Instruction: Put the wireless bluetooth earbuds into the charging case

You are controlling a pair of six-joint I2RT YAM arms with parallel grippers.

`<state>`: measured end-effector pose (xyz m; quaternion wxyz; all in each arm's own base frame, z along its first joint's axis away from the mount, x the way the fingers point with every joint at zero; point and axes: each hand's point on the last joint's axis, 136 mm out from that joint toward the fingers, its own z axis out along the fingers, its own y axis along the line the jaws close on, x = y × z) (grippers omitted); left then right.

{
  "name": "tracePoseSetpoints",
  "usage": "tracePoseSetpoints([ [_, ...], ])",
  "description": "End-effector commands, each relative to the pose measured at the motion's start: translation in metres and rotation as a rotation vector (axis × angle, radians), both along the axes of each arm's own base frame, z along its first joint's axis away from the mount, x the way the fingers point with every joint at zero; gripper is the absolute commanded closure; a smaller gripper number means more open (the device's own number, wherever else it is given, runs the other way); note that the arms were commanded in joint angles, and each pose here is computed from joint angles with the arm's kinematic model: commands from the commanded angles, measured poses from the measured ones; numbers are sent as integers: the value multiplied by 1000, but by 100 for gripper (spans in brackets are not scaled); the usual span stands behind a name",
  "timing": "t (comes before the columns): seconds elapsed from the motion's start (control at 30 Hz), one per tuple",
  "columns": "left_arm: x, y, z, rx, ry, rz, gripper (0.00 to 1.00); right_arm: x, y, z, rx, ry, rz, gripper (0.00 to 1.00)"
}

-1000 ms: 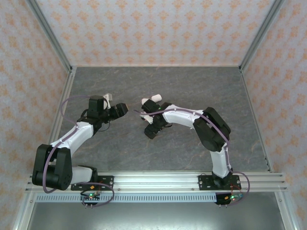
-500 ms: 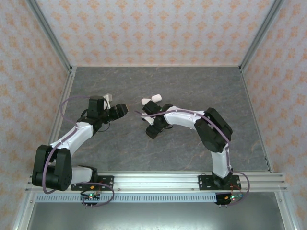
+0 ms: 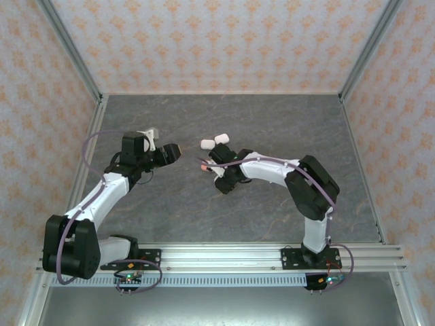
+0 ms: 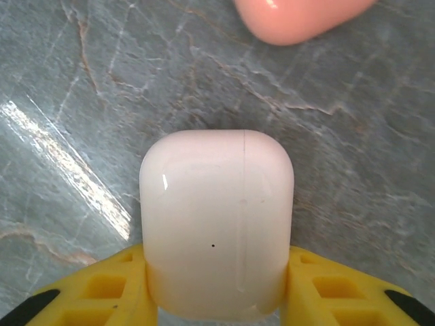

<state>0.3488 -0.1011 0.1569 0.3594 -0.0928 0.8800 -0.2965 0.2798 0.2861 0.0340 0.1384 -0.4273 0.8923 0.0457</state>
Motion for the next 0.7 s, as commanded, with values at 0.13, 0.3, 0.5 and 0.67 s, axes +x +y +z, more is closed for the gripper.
tracePoseSetpoints([
  [0.13,-14,-29,45,-80,-105,-184,26,13,-5,80,141,-251,3,60],
  [0.3,-31,-63,83,-220,-181,-373,26,11,-15,140,247,-440,36,60],
  [0.5,-58,-107,112,-259,-243,-577,26,1,-23,190,309,-561,106,60],
  [0.67,-62,-137,125,-268,-269,-645,25,-5,-25,209,341,-613,122,60],
])
